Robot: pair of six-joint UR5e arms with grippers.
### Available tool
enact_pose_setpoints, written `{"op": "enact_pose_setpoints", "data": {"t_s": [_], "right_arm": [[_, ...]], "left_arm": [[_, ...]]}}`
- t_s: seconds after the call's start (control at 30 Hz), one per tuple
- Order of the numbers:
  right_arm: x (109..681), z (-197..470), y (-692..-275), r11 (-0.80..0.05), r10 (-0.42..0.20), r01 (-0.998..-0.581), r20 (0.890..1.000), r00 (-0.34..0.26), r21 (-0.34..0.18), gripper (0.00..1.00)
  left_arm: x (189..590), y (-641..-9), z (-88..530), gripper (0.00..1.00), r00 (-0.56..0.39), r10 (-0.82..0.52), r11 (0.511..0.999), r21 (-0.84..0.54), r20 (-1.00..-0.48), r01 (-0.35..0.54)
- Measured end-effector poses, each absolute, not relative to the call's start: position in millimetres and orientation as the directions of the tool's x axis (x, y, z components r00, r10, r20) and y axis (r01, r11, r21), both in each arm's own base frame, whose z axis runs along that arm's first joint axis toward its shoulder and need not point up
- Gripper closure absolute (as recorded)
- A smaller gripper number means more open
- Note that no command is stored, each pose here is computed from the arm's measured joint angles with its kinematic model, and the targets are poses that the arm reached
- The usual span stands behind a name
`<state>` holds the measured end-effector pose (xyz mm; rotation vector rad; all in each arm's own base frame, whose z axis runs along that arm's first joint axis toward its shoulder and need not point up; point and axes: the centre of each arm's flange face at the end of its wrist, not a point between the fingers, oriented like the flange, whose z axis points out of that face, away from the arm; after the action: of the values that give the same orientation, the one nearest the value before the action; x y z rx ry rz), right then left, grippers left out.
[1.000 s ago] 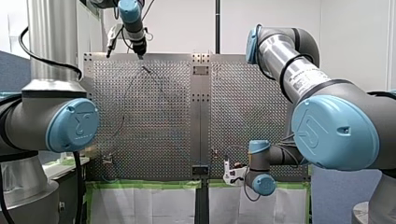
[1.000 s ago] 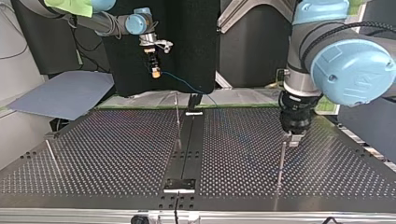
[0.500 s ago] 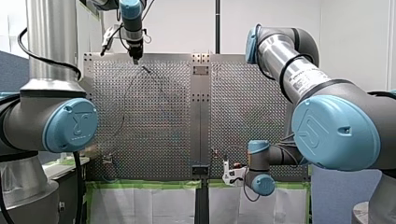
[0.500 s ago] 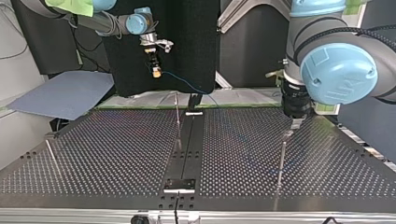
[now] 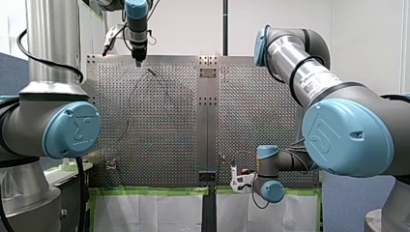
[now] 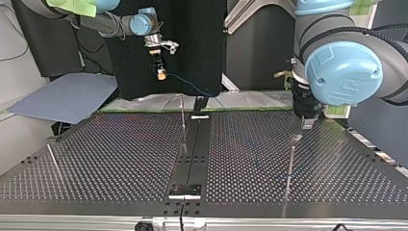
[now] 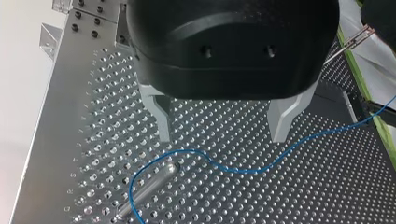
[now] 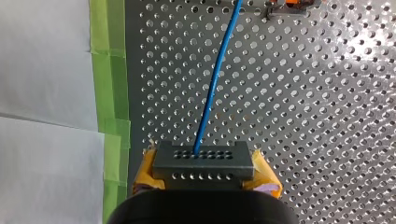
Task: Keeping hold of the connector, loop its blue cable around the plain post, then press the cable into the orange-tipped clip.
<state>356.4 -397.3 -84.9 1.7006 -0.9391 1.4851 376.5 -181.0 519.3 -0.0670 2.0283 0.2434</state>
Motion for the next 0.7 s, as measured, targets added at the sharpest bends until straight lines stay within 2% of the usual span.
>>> {"op": "enact_pose_setpoints", "data": {"t_s": [0.47, 0.7], "right_arm": [[358, -85, -396, -0.51, -0.082, -0.86, 0.993, 0.088, 0.034, 1.0], [357, -85, -396, -0.509, -0.087, -0.86, 0.992, 0.09, 0.033, 1.0]], "left_arm": [[374, -186, 521, 0.0, -0.444, 0.06, 0.98, 0.137, -0.894, -0.144], [379, -196, 522, 0.0, -0.402, 0.099, 0.986, 0.144, -0.91, -0.084]]}}
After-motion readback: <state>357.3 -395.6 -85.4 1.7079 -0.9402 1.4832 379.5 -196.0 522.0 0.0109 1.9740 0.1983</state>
